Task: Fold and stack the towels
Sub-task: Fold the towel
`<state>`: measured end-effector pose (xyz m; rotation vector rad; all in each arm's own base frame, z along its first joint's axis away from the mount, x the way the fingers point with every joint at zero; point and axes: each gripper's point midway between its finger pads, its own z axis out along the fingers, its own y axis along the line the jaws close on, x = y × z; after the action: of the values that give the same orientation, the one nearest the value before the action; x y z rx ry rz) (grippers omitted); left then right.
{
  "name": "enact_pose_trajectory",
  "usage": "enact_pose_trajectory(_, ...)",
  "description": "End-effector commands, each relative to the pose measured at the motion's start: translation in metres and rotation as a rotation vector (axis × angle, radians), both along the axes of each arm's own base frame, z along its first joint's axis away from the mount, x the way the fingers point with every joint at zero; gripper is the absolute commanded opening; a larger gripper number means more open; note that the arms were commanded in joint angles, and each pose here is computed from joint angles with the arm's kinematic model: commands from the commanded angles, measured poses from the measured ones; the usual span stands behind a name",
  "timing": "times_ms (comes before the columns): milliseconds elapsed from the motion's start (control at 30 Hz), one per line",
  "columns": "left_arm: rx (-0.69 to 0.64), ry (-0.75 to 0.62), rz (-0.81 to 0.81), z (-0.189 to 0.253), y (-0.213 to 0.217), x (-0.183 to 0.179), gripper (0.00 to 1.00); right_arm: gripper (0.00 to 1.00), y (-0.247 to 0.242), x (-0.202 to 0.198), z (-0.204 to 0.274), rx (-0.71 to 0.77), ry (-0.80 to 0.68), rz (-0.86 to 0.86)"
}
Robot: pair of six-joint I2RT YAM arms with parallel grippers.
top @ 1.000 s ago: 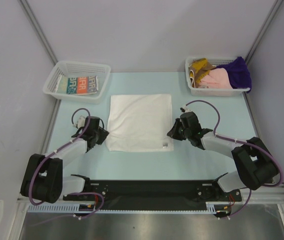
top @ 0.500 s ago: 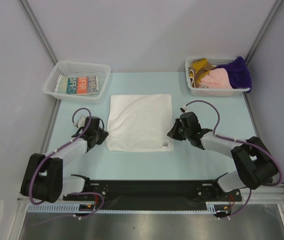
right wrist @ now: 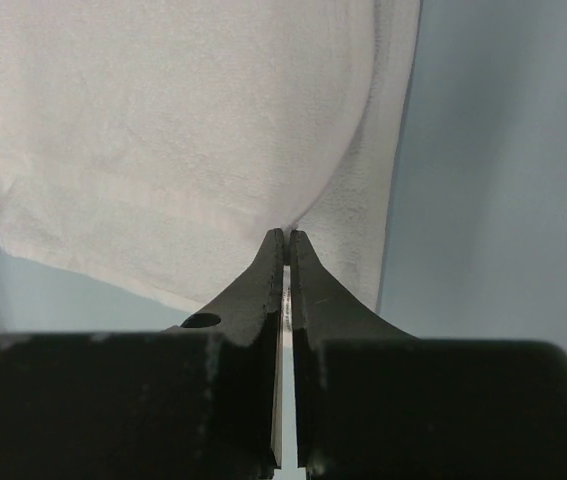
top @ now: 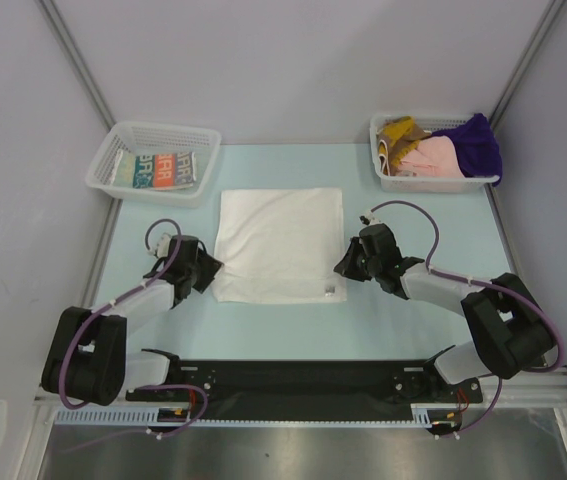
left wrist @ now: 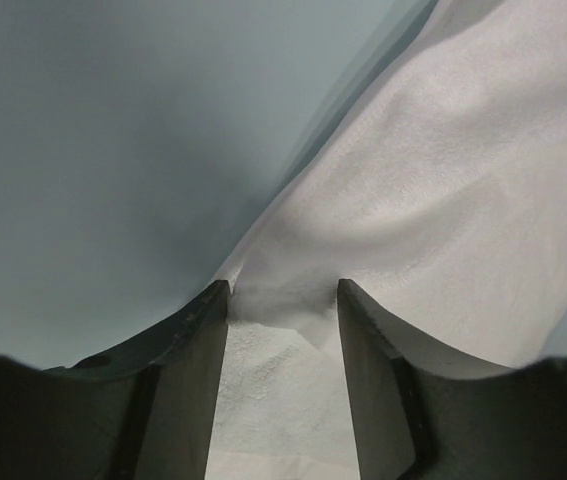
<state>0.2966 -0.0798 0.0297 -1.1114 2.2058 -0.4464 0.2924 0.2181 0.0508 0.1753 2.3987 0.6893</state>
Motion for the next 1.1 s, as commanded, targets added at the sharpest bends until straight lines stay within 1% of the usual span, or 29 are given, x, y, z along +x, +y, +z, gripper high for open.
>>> enact_pose_trajectory(0, -0.079, -0.055, 0.017, 0.007, -0.007, 0.009, 0.55, 0.00, 0.000, 0.004, 0.006, 0.004, -0.032, -0.010)
enact_pose_trajectory(133, -0.080, -0.052, 0.029, 0.005, -0.006, 0.006, 0.56, 0.00, 0.001, 0.004, 0.006, 0.005, -0.032, -0.009)
enact_pose_trajectory(233, -0.080, -0.054, 0.040, 0.005, -0.003, 0.006, 0.54, 0.00, 0.000, 0.003, 0.006, 0.005, -0.032, -0.009)
enact_pose_trajectory(367, -0.065, -0.060, 0.053, 0.007, 0.002, 0.007, 0.41, 0.00, -0.001, 0.003, 0.005, 0.003, -0.034, -0.013)
enact_pose_trajectory(467, -0.045, -0.066, 0.058, 0.009, 0.006, 0.009, 0.34, 0.00, -0.002, 0.002, 0.007, 0.002, -0.036, -0.013)
enact_pose_trajectory(633, -0.012, -0.050, 0.059, 0.008, 0.012, 0.007, 0.34, 0.00, -0.003, 0.001, 0.007, -0.004, -0.040, -0.013)
enact_pose_trajectory(767, 0.001, -0.046, 0.058, 0.006, 0.015, 0.006, 0.39, 0.00, -0.005, 0.002, 0.008, -0.006, -0.041, -0.018)
enact_pose_trajectory(900, 0.004, -0.052, 0.054, 0.008, 0.016, 0.008, 0.41, 0.00, -0.006, 0.001, 0.007, -0.005, -0.039, -0.019)
enact_pose_trajectory(1067, 0.007, -0.057, 0.054, 0.009, 0.016, 0.010, 0.41, 0.00, -0.006, 0.001, 0.008, -0.005, -0.040, -0.018)
